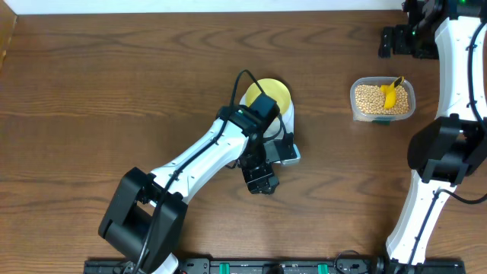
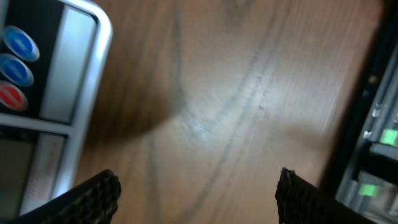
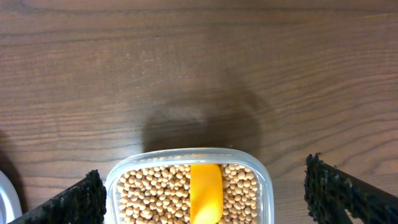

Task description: Scoop item into bowl and weigh 50g on scale

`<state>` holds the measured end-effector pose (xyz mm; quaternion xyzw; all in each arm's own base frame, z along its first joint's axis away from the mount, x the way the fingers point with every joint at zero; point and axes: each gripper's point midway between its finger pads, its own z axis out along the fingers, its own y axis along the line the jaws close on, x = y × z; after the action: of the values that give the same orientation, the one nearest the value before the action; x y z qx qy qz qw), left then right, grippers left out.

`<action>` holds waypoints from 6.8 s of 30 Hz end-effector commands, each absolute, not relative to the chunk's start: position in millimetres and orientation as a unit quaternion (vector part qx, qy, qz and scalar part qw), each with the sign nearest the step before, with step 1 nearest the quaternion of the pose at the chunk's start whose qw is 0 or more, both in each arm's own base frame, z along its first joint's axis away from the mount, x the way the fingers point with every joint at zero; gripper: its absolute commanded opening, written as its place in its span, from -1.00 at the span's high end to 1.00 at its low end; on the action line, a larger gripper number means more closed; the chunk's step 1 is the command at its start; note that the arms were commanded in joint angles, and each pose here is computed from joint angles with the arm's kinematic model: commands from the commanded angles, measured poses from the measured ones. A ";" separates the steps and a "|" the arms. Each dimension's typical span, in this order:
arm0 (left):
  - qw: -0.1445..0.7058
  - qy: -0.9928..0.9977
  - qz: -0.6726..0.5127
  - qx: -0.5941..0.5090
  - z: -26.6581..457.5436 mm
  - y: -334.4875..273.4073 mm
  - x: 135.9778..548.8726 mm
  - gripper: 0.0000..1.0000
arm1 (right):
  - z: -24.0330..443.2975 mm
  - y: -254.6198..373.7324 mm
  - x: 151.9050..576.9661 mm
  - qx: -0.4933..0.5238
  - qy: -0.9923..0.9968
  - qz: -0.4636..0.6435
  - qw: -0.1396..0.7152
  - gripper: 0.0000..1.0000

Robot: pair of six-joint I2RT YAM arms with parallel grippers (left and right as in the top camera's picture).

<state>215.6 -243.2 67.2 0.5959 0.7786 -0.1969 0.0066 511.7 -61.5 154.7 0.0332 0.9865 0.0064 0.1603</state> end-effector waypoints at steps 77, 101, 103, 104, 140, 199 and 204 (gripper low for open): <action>-0.071 0.739 -0.165 0.649 28.5 -253.8 252.7 0.22 | 159.7 -64.5 514.0 0.034 0.985 0.001 0.168 -0.99; -0.067 0.738 -0.100 0.664 -0.2 -241.5 269.5 -0.83 | 159.7 -64.2 514.0 0.034 0.985 0.001 0.168 -0.99; -0.070 0.738 -0.099 0.663 -1.7 -239.8 269.5 -0.87 | 159.7 -64.4 514.0 0.034 0.985 0.001 0.168 -0.99; -0.072 0.736 -0.098 0.666 -2.2 -238.6 269.0 -0.87 | 159.7 -64.5 514.0 0.034 0.985 0.001 0.168 -0.99; -0.115 0.703 -0.121 0.691 -3.7 -237.2 243.7 -0.94 | 159.7 -64.5 514.0 0.034 0.985 0.001 0.168 -0.98; -0.112 0.743 -0.038 0.659 -35.6 -225.6 271.9 -0.96 | 159.7 -64.5 514.0 0.034 0.985 0.001 0.168 -0.99; -0.110 0.745 -0.035 0.657 -36.7 -225.8 273.8 -0.96 | 159.7 -64.5 514.0 0.034 0.985 0.001 0.168 -0.98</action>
<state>273.1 -257.0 19.2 0.6759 0.7309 -0.0836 -0.0444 511.7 -61.6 154.7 0.0332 0.9865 0.0062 0.1603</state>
